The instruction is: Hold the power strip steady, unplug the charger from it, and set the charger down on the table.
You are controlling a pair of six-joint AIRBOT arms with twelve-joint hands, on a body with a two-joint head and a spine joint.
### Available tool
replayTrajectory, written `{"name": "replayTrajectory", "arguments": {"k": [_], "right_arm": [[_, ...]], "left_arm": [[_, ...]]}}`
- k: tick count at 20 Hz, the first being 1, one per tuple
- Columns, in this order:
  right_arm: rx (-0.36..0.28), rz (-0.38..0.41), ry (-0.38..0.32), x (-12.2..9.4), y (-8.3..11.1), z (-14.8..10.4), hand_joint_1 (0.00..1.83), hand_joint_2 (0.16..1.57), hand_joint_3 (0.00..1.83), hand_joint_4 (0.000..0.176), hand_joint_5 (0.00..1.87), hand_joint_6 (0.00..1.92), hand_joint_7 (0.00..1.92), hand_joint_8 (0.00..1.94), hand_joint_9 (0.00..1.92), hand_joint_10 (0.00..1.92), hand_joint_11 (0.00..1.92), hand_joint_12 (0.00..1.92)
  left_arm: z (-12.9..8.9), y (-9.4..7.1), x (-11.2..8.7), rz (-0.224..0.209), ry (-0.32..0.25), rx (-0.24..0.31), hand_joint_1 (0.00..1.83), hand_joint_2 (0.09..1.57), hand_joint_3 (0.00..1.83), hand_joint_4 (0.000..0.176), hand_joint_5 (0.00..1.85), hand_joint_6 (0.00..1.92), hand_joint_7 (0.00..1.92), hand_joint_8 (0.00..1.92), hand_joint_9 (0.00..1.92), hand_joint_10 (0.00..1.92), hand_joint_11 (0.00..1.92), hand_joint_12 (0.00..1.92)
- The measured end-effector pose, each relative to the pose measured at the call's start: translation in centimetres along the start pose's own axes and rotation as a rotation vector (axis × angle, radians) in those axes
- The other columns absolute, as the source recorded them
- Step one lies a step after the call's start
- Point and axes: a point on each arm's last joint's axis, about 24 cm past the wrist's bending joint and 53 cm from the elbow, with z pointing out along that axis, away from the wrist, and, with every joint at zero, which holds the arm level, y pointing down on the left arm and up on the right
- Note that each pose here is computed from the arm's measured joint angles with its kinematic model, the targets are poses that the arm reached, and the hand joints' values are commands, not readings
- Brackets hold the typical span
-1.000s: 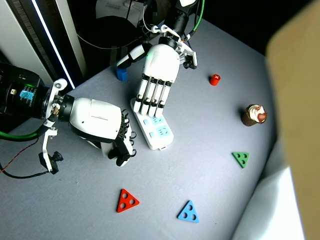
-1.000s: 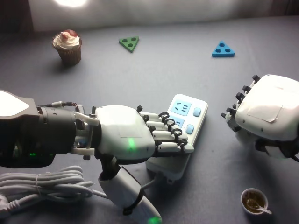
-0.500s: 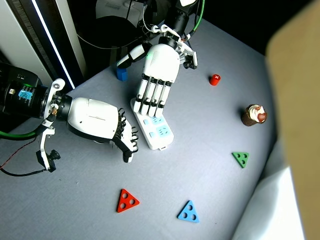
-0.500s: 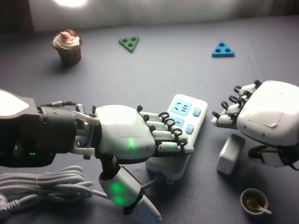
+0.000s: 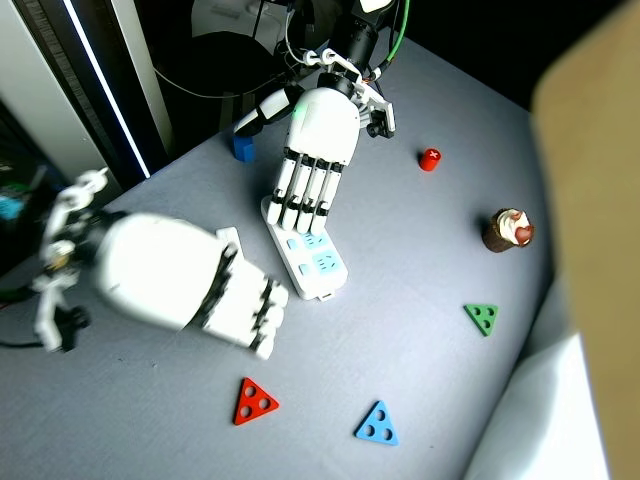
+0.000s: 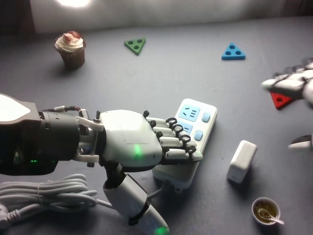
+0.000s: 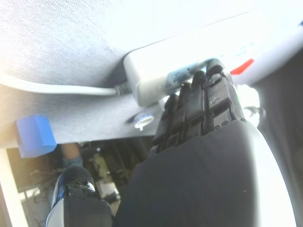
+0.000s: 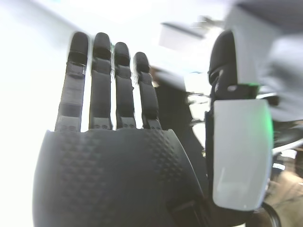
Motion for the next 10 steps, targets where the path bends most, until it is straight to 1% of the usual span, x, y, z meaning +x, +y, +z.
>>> {"name": "replayTrajectory", "arguments": {"k": [1, 3, 4, 5, 6, 7, 9, 10], "right_arm": [[0.005, 0.006, 0.005, -0.1, -0.6, -0.5, 0.82, 0.95, 0.00, 0.000, 0.25, 0.00, 0.29, 0.00, 0.36, 0.00, 0.23, 0.34], [-0.002, 0.016, 0.029, 0.0, -1.5, -1.9, 0.73, 0.97, 0.01, 0.000, 0.23, 0.00, 0.27, 0.00, 0.35, 0.00, 0.23, 0.33], [-0.017, 0.001, 0.042, 0.2, -1.6, -2.5, 0.79, 0.96, 0.00, 0.000, 0.25, 0.01, 0.28, 0.01, 0.34, 0.00, 0.22, 0.32], [-0.031, -0.009, 0.046, 0.3, -1.6, -3.0, 0.79, 0.96, 0.00, 0.000, 0.25, 0.01, 0.28, 0.01, 0.34, 0.00, 0.22, 0.32], [-0.057, 0.000, 0.047, 0.0, -1.5, -4.0, 0.78, 0.96, 0.00, 0.000, 0.25, 0.01, 0.28, 0.00, 0.35, 0.00, 0.23, 0.32], [-0.074, 0.012, 0.045, -0.2, -1.4, -4.4, 0.78, 0.96, 0.00, 0.000, 0.25, 0.01, 0.28, 0.00, 0.35, 0.00, 0.23, 0.32], [-0.104, 0.080, 0.021, -1.6, -1.6, -5.4, 0.76, 1.00, 0.01, 0.000, 0.20, 0.00, 0.23, 0.00, 0.31, 0.00, 0.19, 0.31], [-0.107, 0.099, 0.014, -1.9, -1.9, -5.6, 0.76, 0.99, 0.01, 0.000, 0.21, 0.00, 0.24, 0.00, 0.32, 0.00, 0.20, 0.31]], "left_arm": [[0.0, 0.0, 0.0, 0.000, 0.000, 0.000, 0.00, 0.85, 0.00, 0.000, 0.00, 0.00, 0.00, 0.00, 0.01, 0.00, 0.04, 0.04], [0.0, 0.0, 0.0, 0.000, 0.000, 0.000, 0.00, 0.85, 0.00, 0.000, 0.00, 0.00, 0.00, 0.00, 0.01, 0.00, 0.04, 0.03], [0.0, 0.0, 0.0, 0.000, 0.000, 0.000, 0.00, 0.85, 0.00, 0.000, 0.00, 0.00, 0.00, 0.00, 0.01, 0.00, 0.04, 0.03], [0.0, 0.0, 0.0, 0.000, -0.001, 0.001, 0.00, 0.85, 0.00, 0.000, 0.00, 0.00, 0.00, 0.00, 0.01, 0.00, 0.04, 0.03], [0.0, 0.0, -0.1, 0.001, -0.001, 0.001, 0.00, 0.86, 0.00, 0.000, 0.00, 0.00, 0.00, 0.00, 0.00, 0.00, 0.03, 0.03], [0.0, 0.0, -0.2, 0.001, -0.002, 0.002, 0.00, 0.86, 0.00, 0.000, 0.00, 0.00, 0.00, 0.00, 0.00, 0.00, 0.03, 0.03], [-0.2, -0.1, -0.9, 0.009, -0.015, 0.006, 0.00, 0.85, 0.00, 0.000, 0.00, 0.00, 0.00, 0.00, 0.00, 0.00, 0.04, 0.03], [-0.3, -0.1, -1.1, 0.013, -0.019, 0.006, 0.00, 0.85, 0.00, 0.000, 0.00, 0.00, 0.00, 0.00, 0.00, 0.00, 0.04, 0.03]]}}
